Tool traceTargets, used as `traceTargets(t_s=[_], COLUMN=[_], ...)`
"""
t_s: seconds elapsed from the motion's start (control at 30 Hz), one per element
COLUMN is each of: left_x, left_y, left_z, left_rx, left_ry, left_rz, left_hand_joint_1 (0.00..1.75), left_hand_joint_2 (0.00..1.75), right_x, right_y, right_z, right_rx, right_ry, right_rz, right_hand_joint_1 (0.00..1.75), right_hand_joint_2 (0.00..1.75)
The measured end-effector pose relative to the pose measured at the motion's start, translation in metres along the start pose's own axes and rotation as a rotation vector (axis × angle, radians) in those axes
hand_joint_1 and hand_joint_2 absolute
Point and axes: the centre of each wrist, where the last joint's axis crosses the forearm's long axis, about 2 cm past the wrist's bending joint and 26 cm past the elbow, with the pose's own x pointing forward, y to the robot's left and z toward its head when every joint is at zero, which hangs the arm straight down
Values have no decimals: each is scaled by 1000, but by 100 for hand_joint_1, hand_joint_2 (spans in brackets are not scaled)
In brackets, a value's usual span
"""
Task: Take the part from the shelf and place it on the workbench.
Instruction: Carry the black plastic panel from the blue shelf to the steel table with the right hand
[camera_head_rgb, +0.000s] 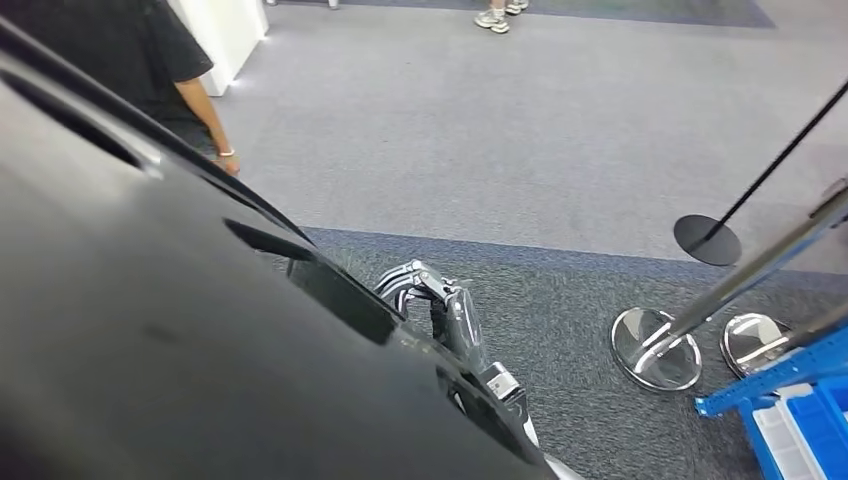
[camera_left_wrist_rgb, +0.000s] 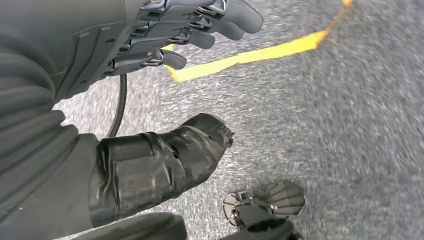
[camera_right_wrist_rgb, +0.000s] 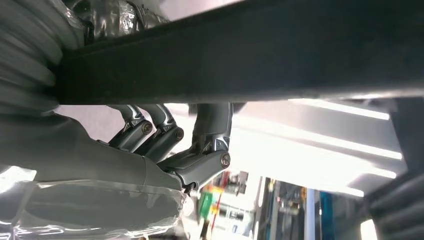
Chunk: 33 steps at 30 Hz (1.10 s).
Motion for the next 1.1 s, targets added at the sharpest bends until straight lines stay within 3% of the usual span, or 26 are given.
traceTargets(t_s=[0.47, 1.1], left_x=[-5, -6], left_y=[-2, -6], left_z=[2, 4], left_rx=[-2, 7], left_ry=[-36, 21], left_rz=[66, 74], left_hand_joint_1=[0, 0], left_hand_joint_2=[175, 175], right_x=[0, -6], right_y=[2, 5], right_z=[-1, -5], right_rx=[18, 56], right_ry=[-4, -5], right_rz=[-66, -105], right_hand_joint_1=[175, 175], right_hand_joint_2=[175, 175])
